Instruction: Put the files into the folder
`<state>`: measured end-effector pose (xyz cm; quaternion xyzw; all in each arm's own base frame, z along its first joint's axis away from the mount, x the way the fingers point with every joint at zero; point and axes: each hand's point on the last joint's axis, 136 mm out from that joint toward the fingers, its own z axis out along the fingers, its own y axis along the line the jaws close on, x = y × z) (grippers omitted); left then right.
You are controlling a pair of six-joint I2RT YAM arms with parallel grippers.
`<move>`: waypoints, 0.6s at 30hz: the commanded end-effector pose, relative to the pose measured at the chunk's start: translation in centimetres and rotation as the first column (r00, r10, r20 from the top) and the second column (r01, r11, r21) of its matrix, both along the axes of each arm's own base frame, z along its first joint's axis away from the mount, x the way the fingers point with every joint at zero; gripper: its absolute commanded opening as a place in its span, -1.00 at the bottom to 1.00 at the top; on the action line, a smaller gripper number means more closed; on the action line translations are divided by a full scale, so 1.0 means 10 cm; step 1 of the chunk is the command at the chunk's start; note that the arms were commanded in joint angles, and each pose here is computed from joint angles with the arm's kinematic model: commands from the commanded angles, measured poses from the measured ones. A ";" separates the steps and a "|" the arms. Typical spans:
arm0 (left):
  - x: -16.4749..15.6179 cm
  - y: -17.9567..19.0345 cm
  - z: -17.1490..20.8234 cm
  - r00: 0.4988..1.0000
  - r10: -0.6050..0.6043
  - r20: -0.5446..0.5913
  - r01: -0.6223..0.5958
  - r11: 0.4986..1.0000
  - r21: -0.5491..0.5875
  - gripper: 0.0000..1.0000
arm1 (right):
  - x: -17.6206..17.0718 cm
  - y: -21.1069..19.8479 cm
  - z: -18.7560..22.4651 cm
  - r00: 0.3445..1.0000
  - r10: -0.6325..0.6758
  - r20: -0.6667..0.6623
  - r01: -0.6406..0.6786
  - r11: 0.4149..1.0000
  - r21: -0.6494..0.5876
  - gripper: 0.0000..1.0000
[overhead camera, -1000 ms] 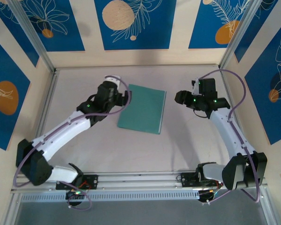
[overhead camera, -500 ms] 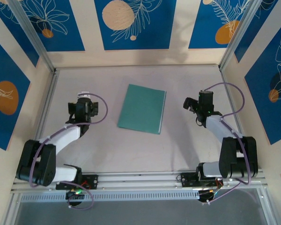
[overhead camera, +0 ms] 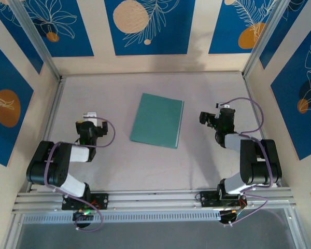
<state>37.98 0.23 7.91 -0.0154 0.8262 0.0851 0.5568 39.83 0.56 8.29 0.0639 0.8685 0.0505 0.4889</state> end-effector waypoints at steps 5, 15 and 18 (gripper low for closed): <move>0.03 0.01 0.19 0.993 -0.013 0.120 0.017 1.000 -0.025 1.00 | 0.07 0.17 0.16 0.989 0.099 0.109 -0.093 0.994 -0.055 0.99; 0.14 -0.12 0.13 0.995 -0.089 0.054 0.090 0.996 -0.014 1.00 | -0.02 0.19 0.10 0.978 0.138 0.160 -0.133 0.990 -0.036 0.98; 0.14 -0.13 0.13 0.994 -0.093 0.054 0.094 0.995 -0.015 1.00 | -0.02 0.20 0.10 0.977 0.138 0.162 -0.134 0.990 -0.037 0.98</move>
